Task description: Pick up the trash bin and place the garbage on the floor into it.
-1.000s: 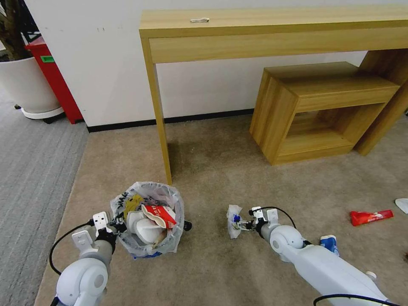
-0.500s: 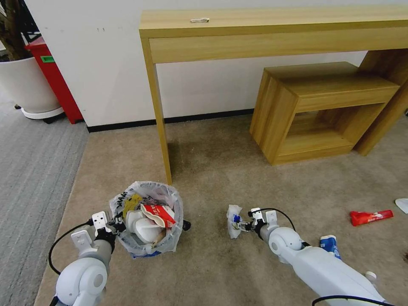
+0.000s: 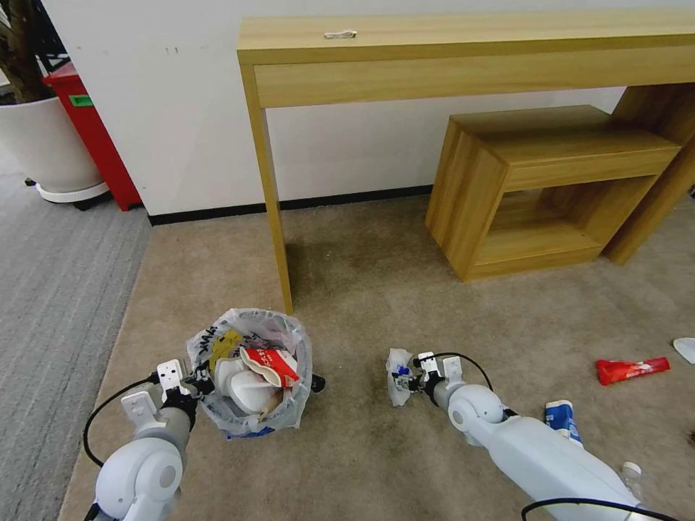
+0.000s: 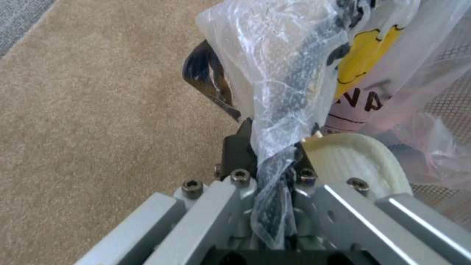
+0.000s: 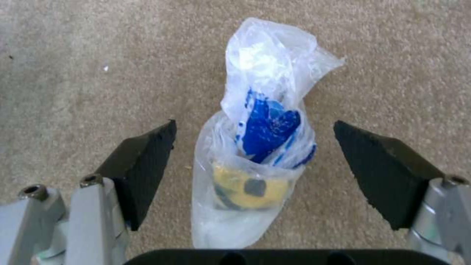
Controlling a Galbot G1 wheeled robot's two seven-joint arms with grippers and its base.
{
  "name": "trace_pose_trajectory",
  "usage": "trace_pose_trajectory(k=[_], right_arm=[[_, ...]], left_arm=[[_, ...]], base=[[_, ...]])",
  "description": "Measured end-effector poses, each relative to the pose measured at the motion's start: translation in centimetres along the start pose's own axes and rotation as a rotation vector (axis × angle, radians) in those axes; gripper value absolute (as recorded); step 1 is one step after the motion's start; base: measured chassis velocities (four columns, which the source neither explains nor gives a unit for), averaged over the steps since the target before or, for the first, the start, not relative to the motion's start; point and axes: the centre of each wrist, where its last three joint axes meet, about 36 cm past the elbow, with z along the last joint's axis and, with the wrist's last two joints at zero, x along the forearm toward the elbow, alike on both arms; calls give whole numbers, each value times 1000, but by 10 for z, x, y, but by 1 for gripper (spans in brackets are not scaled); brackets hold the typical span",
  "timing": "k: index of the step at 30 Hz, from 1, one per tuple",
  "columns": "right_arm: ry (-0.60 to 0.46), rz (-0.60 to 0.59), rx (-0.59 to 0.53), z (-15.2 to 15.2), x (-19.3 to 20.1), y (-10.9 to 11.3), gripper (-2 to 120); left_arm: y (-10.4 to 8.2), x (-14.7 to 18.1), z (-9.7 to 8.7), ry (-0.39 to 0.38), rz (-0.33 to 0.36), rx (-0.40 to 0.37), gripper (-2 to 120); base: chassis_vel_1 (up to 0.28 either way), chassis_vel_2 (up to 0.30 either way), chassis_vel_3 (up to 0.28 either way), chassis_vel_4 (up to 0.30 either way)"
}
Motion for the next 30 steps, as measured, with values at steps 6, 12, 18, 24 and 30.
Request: trace_pose_trajectory(k=[6, 12, 18, 24, 30], right_arm=[[5, 5, 8, 2, -4, -3, 82], [4, 12, 15, 5, -8, -7, 81], [4, 18, 22, 8, -14, -8, 69], [6, 11, 28, 11, -16, -6, 63], [8, 2, 40, 11, -17, -3, 55]], left_arm=[[0, 1, 0, 0, 1, 2, 0], [-2, 3, -1, -4, 7, 3, 0], [-3, 8, -1, -7, 12, 3, 0], [-6, 13, -3, -13, 20, 4, 0], [-8, 16, -3, -17, 25, 5, 0]], base=[[0, 0, 0, 0], [0, 0, 0, 0], [0, 0, 0, 0], [0, 0, 0, 0], [0, 0, 0, 0]])
